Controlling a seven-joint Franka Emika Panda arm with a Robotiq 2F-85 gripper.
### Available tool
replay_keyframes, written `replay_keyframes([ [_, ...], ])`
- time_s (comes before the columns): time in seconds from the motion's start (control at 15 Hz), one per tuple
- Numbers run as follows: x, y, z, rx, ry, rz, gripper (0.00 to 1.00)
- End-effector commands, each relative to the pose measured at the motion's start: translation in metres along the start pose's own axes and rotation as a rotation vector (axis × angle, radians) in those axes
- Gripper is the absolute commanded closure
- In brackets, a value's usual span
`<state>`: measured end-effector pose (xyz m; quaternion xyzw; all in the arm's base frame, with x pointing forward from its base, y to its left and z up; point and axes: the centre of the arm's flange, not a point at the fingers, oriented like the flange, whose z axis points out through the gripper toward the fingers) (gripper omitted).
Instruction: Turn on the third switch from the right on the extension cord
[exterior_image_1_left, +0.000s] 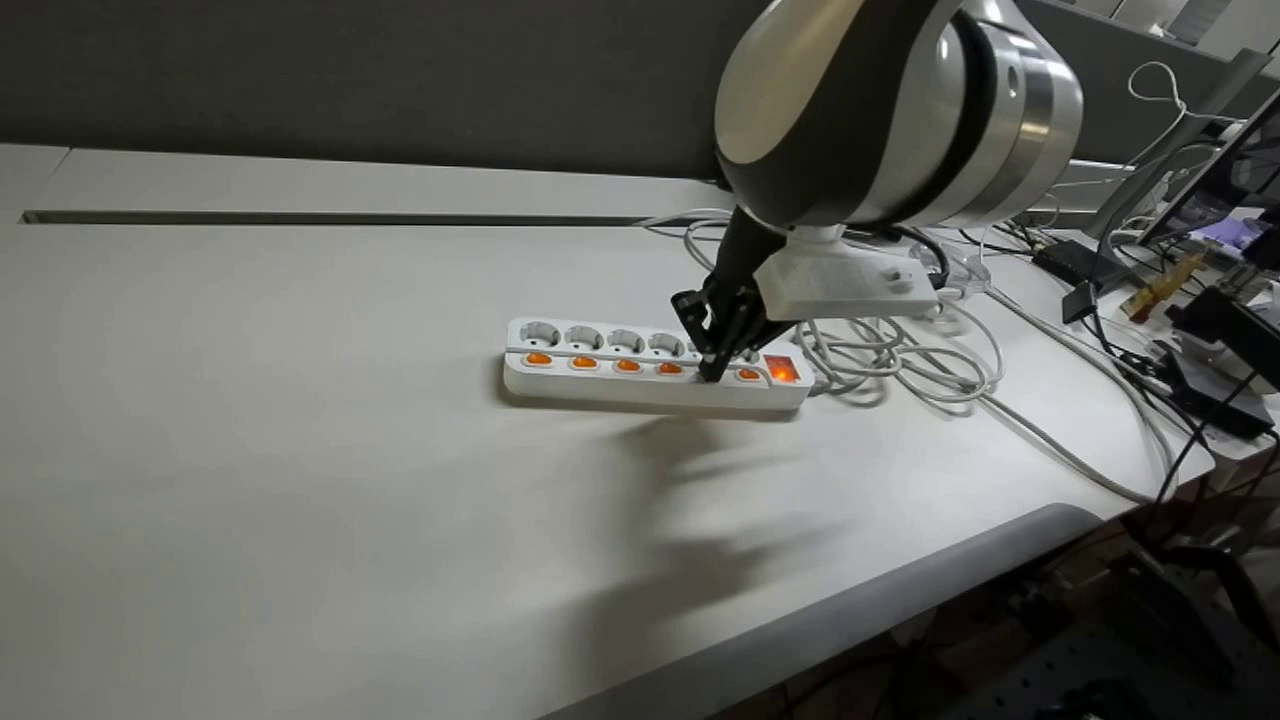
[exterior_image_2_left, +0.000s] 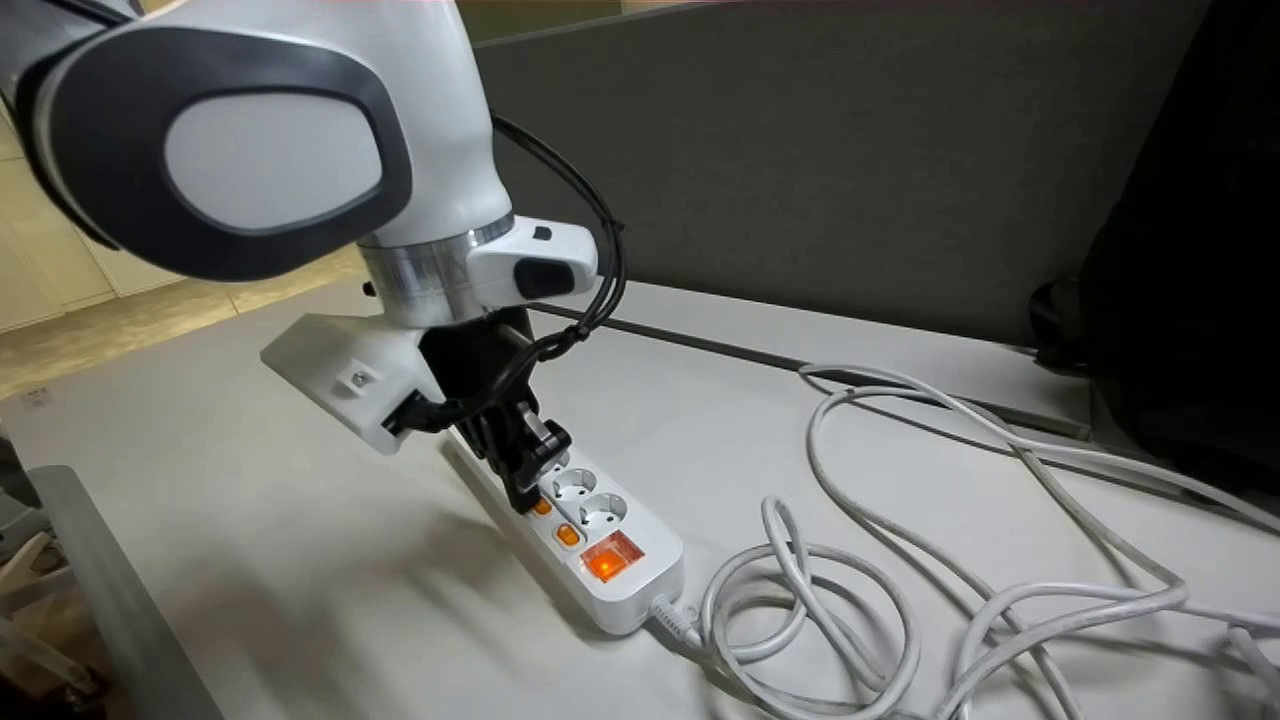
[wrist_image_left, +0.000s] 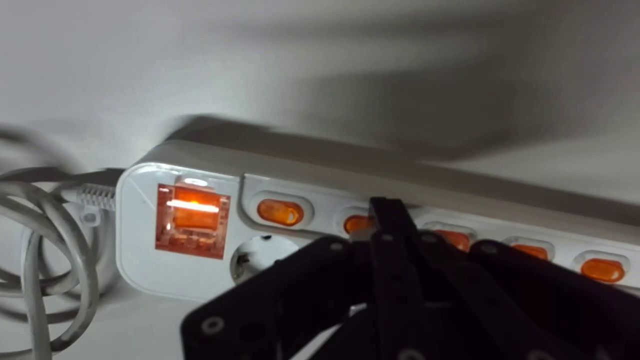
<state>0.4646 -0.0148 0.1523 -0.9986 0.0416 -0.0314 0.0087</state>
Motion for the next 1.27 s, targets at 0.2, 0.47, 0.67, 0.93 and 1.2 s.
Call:
replay_keyframes([
  [0.2,0.005,0.006,0.009,0.04,-0.013,0.058,1.0],
  [0.47,0.013,0.014,0.015,0.027,-0.067,0.148,1.0],
  [0.67,0.02,0.02,0.021,-0.002,-0.123,0.227,1.0],
  [0.93,0.024,0.025,0.027,-0.034,-0.174,0.326,1.0],
  [1.2,0.025,0.027,0.026,-0.023,-0.217,0.424,1.0],
])
